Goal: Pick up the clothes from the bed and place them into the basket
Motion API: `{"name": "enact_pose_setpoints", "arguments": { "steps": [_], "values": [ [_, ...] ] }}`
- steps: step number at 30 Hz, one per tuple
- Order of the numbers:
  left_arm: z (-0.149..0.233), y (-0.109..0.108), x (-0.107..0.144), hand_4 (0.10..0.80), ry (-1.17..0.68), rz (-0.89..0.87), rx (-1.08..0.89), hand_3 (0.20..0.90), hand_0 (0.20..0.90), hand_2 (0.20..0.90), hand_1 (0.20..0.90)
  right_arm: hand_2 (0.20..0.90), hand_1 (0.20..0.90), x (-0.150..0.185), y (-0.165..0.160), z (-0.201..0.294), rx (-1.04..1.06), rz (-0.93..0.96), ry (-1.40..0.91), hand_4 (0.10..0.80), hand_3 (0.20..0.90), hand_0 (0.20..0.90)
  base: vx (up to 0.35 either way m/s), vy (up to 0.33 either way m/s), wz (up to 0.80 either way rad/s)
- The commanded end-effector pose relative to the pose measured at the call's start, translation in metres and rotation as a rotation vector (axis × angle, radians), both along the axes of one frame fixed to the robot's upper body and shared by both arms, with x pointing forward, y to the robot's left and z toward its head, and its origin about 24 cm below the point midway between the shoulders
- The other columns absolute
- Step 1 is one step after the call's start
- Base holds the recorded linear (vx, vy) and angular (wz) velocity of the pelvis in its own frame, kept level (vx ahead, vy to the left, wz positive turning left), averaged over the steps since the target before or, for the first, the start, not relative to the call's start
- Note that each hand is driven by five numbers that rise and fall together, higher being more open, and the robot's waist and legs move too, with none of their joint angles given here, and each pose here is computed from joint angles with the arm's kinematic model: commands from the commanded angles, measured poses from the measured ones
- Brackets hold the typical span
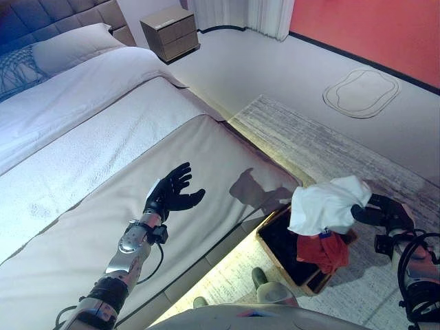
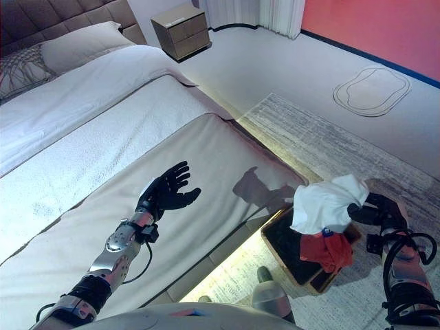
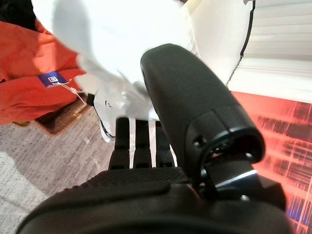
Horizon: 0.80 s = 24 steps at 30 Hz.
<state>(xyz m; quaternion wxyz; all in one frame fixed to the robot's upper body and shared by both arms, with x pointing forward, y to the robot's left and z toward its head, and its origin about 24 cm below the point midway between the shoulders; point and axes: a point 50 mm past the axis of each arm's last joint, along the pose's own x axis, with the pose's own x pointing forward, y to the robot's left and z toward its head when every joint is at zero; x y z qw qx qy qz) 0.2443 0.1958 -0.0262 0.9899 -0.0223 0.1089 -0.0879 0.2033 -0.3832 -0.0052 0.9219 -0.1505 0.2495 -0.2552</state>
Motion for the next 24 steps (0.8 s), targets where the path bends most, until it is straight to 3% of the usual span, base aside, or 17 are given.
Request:
{"name": "enact_pose_setpoints", "arguments": {
  "steps": [1, 15, 24],
  "values": [
    [0.027, 0.002, 0.021, 0.8, -0.169, 0.015, -0.03, 0.9, 0.9, 0.9, 0.9, 0.9, 0.9, 0.033, -0.016, 0.054, -0.12, -0.008, -0.212, 0.8, 0.9, 0.9, 0.0, 0.0, 0.0],
    [0.031, 0.002, 0.024, 0.8, -0.194, 0.035, -0.026, 0.9, 0.9, 0.9, 0.9, 0.9, 0.9, 0.03, -0.01, 0.041, -0.143, -0.003, -0.16, 0.8, 0.9, 0.9, 0.002, 0.013, 0.0],
    [0.015, 0.0, 0.016, 0.8, -0.145, 0.1, -0.038, 0.9, 0.9, 0.9, 0.9, 0.9, 0.9, 0.057, 0.054, 0.057, -0.153, 0.239, -0.38, 0.8, 0.9, 0.9, 0.022, 0.031, 0.01]
  ]
}}
